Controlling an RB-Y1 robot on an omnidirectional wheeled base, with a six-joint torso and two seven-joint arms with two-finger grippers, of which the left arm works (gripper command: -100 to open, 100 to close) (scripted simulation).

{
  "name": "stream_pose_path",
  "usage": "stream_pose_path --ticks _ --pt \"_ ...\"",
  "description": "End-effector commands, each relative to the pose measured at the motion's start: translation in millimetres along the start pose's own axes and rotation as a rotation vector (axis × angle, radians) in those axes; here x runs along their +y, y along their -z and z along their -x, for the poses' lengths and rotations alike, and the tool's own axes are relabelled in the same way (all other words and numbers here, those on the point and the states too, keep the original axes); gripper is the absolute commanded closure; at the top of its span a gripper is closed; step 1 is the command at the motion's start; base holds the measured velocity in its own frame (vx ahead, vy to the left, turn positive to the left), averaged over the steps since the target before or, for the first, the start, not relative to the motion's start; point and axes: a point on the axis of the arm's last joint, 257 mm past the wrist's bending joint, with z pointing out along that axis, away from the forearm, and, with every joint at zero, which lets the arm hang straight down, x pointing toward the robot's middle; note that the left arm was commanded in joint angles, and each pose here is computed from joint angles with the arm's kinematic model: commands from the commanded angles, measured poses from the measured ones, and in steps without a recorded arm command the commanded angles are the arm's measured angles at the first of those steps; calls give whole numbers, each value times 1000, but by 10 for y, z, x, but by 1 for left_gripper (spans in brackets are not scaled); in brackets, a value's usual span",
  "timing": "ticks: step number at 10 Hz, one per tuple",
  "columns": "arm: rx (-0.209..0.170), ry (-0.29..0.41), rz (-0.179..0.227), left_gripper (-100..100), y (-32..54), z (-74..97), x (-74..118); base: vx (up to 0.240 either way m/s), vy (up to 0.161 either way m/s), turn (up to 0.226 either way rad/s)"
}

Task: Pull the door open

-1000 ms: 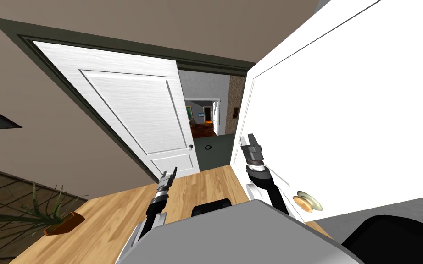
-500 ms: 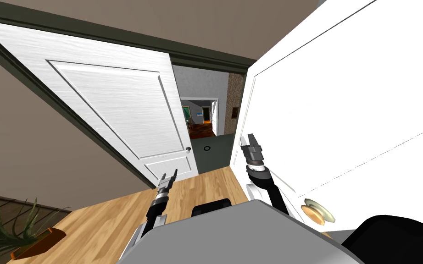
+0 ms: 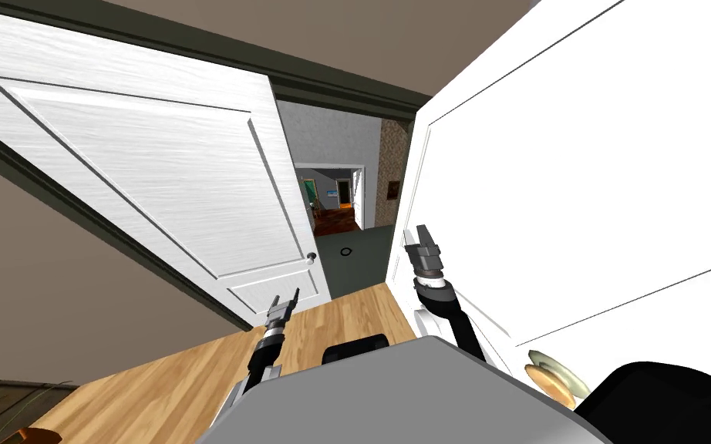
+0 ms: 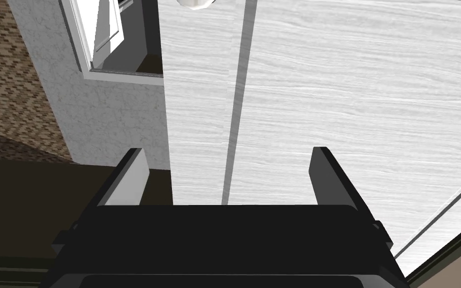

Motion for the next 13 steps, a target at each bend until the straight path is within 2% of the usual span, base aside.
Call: stream_pose_path --ticks 1,7,8,9,13 --pt "14 -26 5 -100 27 -89 6 133 -18 -49" --pt "81 -114 23 -100 171 -461 -22 143 -5 -62" --pt "74 -104 22 -100 149 -428 -7 61 -3 -10" --pt "75 -111 33 -100 178 -425 115 142 -12 -99" --pt "77 -114 65 -100 256 -405 398 191 -7 -82"
